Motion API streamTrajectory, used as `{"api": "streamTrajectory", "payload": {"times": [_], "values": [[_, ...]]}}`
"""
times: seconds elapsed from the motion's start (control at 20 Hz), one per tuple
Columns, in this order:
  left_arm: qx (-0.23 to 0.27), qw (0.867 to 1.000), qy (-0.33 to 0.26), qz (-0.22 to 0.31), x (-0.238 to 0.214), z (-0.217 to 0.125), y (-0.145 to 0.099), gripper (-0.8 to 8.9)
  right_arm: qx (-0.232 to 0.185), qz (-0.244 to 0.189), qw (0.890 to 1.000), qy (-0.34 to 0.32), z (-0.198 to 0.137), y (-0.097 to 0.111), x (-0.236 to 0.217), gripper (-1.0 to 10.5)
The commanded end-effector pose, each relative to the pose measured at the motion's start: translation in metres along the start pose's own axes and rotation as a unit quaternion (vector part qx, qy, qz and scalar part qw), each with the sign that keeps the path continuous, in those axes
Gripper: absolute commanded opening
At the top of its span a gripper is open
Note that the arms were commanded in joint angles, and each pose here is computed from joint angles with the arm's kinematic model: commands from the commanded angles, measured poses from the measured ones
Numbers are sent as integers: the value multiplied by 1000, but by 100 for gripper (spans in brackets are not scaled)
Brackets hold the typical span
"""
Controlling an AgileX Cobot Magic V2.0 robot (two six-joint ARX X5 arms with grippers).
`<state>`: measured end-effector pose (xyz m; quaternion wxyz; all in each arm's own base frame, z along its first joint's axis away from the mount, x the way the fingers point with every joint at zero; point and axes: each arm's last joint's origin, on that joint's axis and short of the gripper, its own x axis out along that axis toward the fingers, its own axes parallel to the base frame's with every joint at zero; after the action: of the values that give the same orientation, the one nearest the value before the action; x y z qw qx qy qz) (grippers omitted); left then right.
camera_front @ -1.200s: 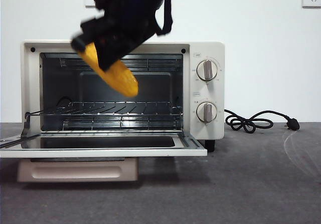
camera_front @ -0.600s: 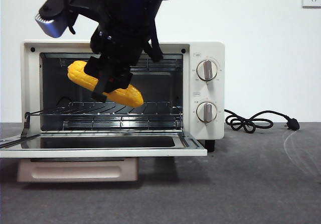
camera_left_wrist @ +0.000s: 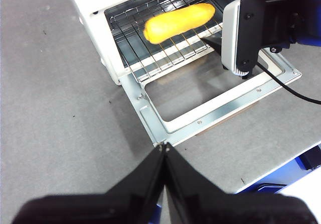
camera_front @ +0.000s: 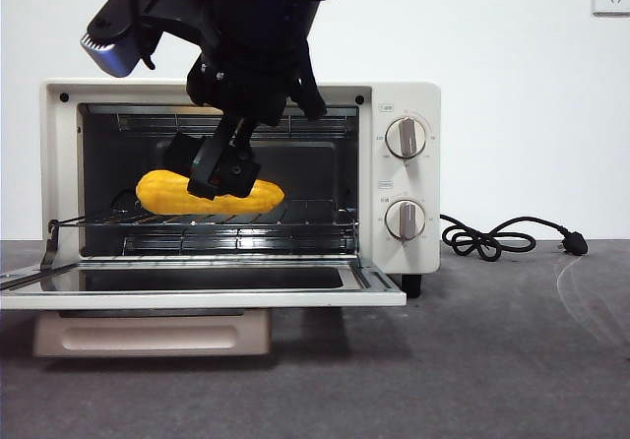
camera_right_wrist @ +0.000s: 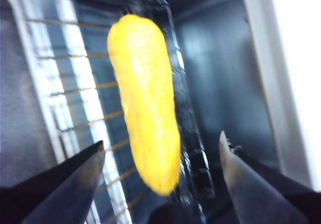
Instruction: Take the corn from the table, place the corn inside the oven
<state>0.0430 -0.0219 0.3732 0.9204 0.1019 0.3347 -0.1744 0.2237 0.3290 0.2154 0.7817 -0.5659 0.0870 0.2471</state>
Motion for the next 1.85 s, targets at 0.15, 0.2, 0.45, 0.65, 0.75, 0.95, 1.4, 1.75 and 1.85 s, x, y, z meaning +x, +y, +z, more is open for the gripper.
{"api": "streamTrajectory", "payload": {"times": [0.15,0.2,0.45,0.65,0.75,0.95,1.4,1.75,1.85], "values": [[-7,1000,-12,1,1,2,0,-6,1,-16,1000,0,13,11,-11,378],[-6,1000,-22,0,1,3,0,-6,-2,-26,1000,5,17,13,-16,378],[7,998,-70,-2,4,17,-2,-6,-5,-61,998,1,37,18,-52,374],[44,998,-36,1,25,31,-6,-6,35,-42,998,-31,47,13,-103,282],[62,998,-15,2,42,42,-10,-6,64,-27,997,-43,46,7,-131,230],[93,995,-3,-46,81,66,-21,-8,139,0,989,-42,28,-14,-174,3],[27,986,30,-159,119,73,4,-8,317,149,936,-38,-31,-65,-220,-12],[-76,984,45,-157,130,49,43,-8,362,154,919,-41,-54,-89,-225,-12],[-106,981,54,-154,135,38,52,-8,366,167,915,-36,-58,-91,-222,-12]]}}
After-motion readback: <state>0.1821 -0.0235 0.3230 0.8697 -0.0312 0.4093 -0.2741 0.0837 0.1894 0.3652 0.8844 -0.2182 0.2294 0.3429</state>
